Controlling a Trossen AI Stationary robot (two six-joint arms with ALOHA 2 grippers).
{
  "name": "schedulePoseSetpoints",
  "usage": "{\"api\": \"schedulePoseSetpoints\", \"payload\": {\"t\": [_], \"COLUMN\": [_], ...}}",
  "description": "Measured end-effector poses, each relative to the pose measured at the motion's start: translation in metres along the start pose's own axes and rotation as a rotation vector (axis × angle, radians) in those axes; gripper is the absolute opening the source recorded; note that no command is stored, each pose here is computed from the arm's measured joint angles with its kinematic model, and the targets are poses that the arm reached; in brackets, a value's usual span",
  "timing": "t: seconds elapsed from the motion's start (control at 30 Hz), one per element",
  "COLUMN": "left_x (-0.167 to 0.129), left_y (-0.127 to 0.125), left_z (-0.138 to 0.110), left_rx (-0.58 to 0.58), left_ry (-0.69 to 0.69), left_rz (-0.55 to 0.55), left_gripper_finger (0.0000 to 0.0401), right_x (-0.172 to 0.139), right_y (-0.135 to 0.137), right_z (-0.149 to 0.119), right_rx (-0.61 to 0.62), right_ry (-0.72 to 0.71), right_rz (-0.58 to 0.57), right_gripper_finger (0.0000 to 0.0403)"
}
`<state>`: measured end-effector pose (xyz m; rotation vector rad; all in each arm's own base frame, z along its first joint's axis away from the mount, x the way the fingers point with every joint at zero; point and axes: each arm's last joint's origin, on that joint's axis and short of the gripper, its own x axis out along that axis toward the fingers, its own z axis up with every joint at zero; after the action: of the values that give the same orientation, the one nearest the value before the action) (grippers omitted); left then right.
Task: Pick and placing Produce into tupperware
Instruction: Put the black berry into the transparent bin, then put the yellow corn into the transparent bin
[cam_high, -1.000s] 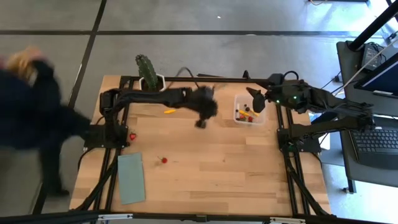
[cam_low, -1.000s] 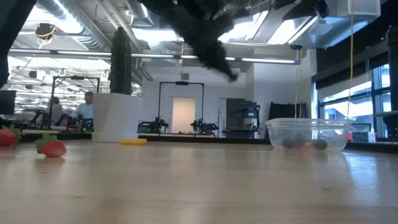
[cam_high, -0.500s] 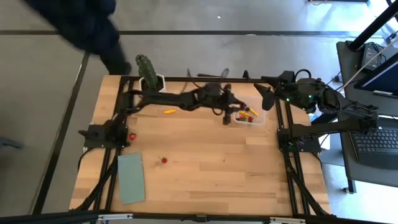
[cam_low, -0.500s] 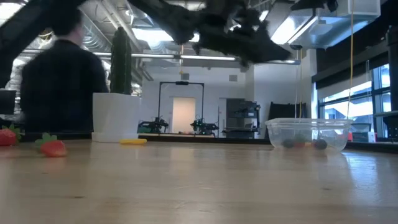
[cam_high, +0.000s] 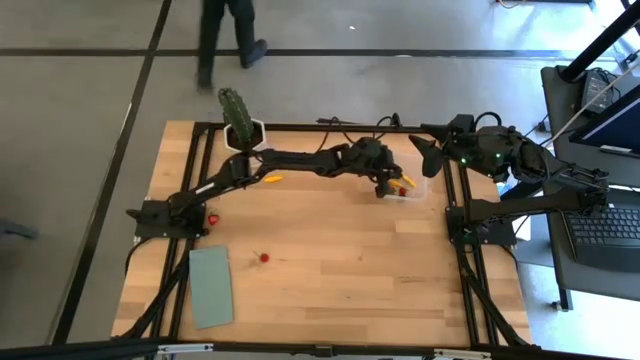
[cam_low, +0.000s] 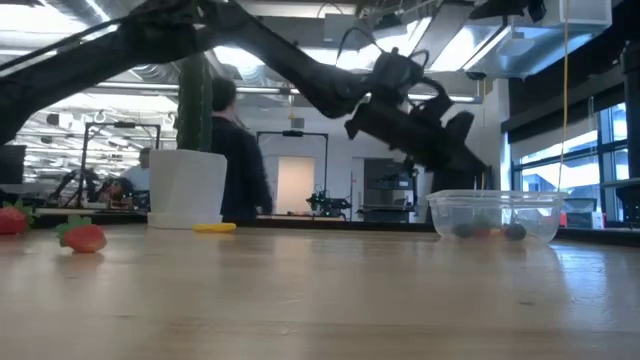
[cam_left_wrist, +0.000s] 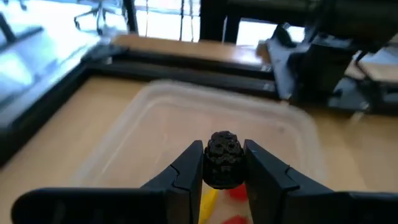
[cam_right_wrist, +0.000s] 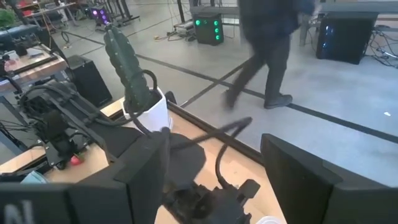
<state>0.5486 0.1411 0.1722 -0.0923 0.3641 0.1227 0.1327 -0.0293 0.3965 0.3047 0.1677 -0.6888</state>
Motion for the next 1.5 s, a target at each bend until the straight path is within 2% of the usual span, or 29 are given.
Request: {"api": "schedulePoseSetpoints", "payload": {"t": [0.2,0.47,0.67,0.8,0.87,0.97,1.07,1.2,1.33,1.5], "left_x": [0.004,0.004,0.004,-0.011,-0.030,-0.071,-0.116,-0.189,-0.256,-0.318], "left_y": [-0.001,0.000,0.000,0.003,0.010,0.021,0.029,0.029,0.028,0.019], "left_z": [-0.013,-0.010,-0.009,0.012,0.037,0.078,0.106,0.138,0.151,0.153], "left_rx": [-0.014,-0.004,-0.008,-0.005,-0.005,0.074,0.160,0.197,0.157,0.094], "left_ry": [0.072,0.047,0.043,0.024,0.010,0.005,0.079,0.199,0.340,0.472], "left_rz": [-0.003,-0.001,-0.004,-0.003,0.014,0.053,0.094,0.183,0.247,0.255], "left_gripper_finger": [0.0088,0.0138,0.0158,0.0159,0.0156,0.0150,0.0146,0.0145,0.0152,0.0161], "right_x": [0.000,0.000,0.000,0.000,0.000,0.000,0.000,0.000,0.000,0.000], "right_y": [-0.001,-0.001,-0.002,-0.002,-0.002,-0.002,-0.002,-0.002,-0.002,-0.002], "right_z": [-0.001,-0.003,-0.006,-0.006,-0.006,-0.006,-0.006,-0.006,-0.006,-0.005], "right_rx": [-0.009,-0.018,-0.034,-0.034,-0.035,-0.036,-0.037,-0.037,-0.037,-0.061], "right_ry": [0.012,0.024,0.050,0.050,0.050,0.050,0.050,0.050,0.050,0.047], "right_rz": [-0.005,-0.010,-0.021,-0.021,-0.021,-0.021,-0.021,-0.021,-0.021,-0.021], "right_gripper_finger": [0.0255,0.0255,0.0255,0.0255,0.0255,0.0255,0.0255,0.0255,0.0255,0.0255]}}
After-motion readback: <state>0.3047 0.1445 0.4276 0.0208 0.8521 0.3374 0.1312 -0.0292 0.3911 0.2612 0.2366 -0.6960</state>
